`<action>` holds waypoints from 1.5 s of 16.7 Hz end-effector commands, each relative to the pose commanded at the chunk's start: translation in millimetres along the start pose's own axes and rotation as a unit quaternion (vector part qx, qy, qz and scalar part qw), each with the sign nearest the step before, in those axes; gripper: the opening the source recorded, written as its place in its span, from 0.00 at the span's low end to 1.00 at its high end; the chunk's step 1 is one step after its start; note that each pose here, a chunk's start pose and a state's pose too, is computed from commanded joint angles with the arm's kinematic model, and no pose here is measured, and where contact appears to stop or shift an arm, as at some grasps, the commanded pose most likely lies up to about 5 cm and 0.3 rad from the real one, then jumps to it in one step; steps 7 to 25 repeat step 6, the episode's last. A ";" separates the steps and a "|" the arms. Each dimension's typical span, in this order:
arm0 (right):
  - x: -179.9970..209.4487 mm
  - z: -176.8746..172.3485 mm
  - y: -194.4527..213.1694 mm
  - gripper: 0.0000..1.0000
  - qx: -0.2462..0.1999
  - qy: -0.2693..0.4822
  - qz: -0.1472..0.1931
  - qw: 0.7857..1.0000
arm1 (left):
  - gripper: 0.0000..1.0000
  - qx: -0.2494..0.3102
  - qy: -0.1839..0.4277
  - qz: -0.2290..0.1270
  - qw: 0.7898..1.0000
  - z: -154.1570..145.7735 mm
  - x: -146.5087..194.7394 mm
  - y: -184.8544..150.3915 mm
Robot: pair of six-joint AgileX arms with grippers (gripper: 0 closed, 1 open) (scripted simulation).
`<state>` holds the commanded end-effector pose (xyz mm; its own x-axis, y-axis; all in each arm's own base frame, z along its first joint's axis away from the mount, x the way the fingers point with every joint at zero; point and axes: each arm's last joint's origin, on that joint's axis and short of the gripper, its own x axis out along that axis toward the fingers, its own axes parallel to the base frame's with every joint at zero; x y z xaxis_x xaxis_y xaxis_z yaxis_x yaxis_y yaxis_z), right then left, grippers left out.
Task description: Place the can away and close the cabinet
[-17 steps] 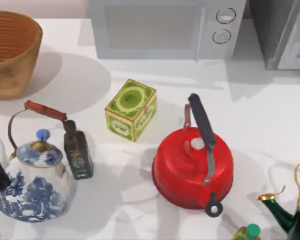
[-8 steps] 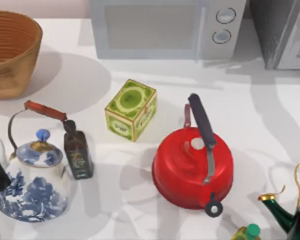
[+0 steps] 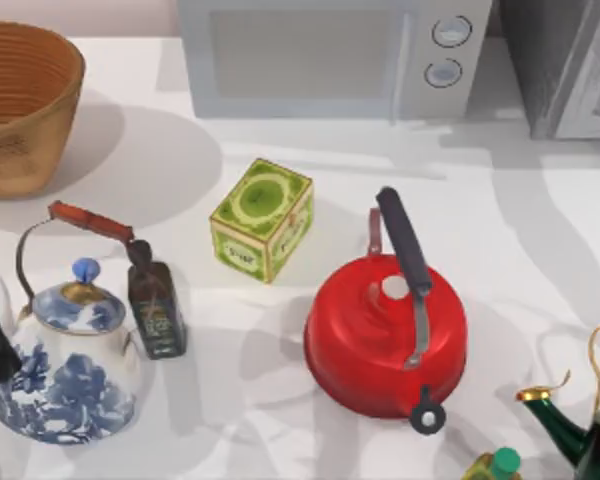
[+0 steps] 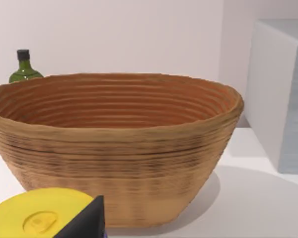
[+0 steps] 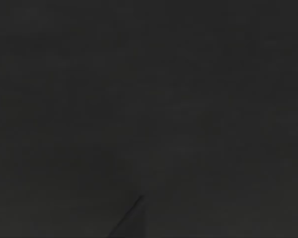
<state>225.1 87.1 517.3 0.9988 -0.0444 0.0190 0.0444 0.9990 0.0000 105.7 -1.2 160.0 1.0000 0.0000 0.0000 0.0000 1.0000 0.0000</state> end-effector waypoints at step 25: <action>44.3 -2.6 2.3 1.00 -0.001 0.003 0.000 1.000 | 1.00 0.000 0.000 0.000 1.000 0.0 0.0 0.0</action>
